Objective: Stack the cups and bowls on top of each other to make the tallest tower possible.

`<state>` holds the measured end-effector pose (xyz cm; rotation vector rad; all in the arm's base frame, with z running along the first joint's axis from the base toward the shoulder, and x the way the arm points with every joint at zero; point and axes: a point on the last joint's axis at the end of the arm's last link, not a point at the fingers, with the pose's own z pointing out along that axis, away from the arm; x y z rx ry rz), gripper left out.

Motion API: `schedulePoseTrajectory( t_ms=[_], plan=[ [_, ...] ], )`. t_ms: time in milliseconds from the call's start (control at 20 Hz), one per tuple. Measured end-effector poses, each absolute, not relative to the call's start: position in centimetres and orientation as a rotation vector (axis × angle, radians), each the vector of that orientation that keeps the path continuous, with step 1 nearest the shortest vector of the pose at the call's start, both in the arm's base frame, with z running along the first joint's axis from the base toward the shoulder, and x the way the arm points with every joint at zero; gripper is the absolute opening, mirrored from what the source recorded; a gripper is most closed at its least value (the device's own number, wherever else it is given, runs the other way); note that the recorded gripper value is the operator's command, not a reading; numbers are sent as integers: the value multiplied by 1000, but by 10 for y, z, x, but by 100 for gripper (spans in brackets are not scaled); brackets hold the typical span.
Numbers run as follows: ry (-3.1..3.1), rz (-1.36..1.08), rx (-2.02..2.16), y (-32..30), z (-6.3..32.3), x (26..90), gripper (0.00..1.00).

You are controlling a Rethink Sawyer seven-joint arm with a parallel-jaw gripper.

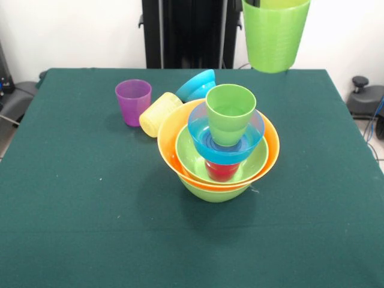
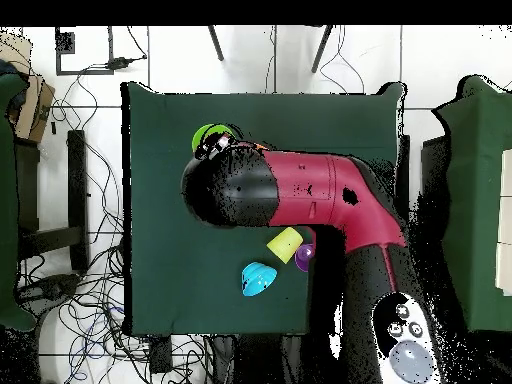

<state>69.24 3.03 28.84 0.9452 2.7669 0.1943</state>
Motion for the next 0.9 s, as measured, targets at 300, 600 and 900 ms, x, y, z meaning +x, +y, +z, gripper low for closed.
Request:
schedulePoseTrajectory(
  t_ms=[300,600,900],
  plan=[
    [2780,206,923,25,276,700,0],
    [2789,222,917,18,269,704,0],
    [2796,228,899,10,265,706,0]
  ],
)
